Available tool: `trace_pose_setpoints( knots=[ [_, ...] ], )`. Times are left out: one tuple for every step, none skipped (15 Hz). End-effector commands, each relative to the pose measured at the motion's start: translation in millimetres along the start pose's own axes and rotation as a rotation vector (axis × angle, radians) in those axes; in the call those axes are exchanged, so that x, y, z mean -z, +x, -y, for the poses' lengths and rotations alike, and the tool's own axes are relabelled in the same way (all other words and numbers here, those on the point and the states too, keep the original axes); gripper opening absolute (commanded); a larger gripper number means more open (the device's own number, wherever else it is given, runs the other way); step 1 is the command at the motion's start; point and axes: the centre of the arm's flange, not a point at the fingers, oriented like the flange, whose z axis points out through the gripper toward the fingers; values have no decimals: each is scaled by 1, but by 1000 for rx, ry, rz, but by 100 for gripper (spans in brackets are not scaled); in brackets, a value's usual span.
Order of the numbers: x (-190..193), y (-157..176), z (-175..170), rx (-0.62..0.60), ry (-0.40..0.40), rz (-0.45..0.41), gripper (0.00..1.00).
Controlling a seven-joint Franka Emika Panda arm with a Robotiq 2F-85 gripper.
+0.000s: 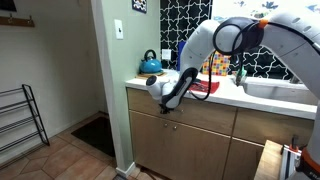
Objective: Open the left drawer of the cabinet
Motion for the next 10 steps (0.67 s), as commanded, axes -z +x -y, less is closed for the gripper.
trace_pose_setpoints(
  knots=[
    [16,3,17,40,53,-15,0],
    [21,4,20,46,61,-16,2],
    [25,4,23,49,61,-15,4],
    [30,4,27,52,60,-14,4],
    [34,5,31,55,57,-12,4],
    [39,6,35,61,55,-13,4],
    [46,7,40,67,51,-10,4],
    [50,9,44,74,48,-10,4],
    [56,10,49,77,45,-6,4],
    [60,12,53,79,41,-3,4]
  ],
)
